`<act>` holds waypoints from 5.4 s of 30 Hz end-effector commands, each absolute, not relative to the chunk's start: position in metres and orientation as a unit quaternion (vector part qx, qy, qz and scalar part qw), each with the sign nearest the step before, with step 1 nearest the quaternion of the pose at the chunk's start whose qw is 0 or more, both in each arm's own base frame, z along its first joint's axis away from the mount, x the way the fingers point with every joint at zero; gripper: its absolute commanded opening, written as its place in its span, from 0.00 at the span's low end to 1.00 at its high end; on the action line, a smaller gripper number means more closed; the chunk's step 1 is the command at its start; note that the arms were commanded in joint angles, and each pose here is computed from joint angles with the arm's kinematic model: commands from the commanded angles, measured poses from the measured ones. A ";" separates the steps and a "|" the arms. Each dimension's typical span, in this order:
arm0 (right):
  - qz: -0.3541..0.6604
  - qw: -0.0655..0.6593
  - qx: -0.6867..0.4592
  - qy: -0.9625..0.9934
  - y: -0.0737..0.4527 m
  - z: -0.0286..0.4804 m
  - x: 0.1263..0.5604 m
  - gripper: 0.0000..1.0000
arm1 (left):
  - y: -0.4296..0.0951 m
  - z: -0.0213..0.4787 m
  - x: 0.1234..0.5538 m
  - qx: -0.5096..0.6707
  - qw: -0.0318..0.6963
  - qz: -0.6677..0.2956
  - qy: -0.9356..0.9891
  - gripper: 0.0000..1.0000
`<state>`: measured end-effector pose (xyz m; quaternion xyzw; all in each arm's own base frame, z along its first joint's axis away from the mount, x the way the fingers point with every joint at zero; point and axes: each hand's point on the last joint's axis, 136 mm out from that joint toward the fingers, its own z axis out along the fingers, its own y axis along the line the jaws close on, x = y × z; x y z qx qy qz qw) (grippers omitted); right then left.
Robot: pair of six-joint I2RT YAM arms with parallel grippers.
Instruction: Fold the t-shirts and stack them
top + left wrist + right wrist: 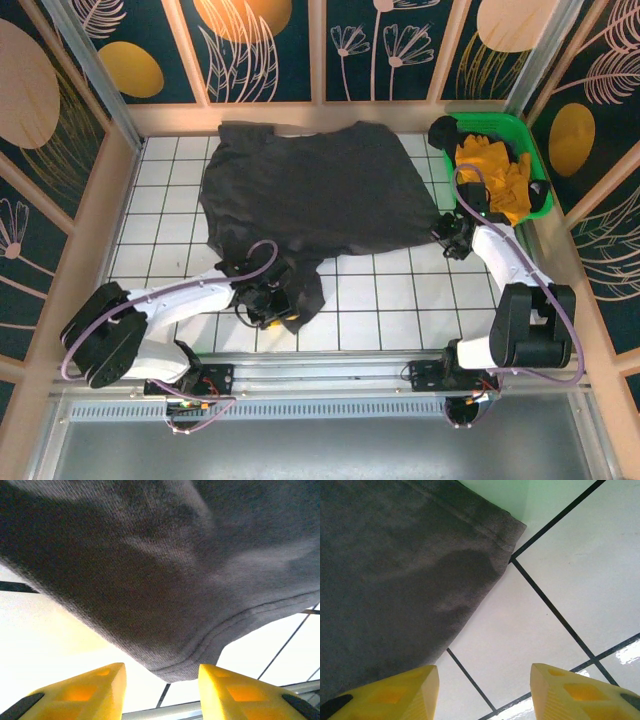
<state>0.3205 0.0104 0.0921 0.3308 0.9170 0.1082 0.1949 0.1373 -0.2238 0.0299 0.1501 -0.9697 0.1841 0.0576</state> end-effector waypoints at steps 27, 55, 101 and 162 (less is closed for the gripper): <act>0.059 0.200 0.383 0.900 -0.010 0.085 0.304 0.49 | -0.081 0.034 0.105 0.232 -0.043 -0.045 -0.971 0.00; 0.076 0.116 0.370 0.919 0.010 0.014 0.304 0.30 | -0.061 0.074 0.138 0.321 -0.138 -0.027 -0.937 0.00; 0.073 0.108 0.440 0.888 0.014 0.078 0.302 0.00 | -0.081 0.167 0.267 0.371 -0.260 0.053 -0.890 0.00; 0.135 0.167 0.332 0.918 0.037 0.067 0.363 0.50 | 0.011 0.072 0.318 0.401 -0.195 -0.005 -0.895 0.64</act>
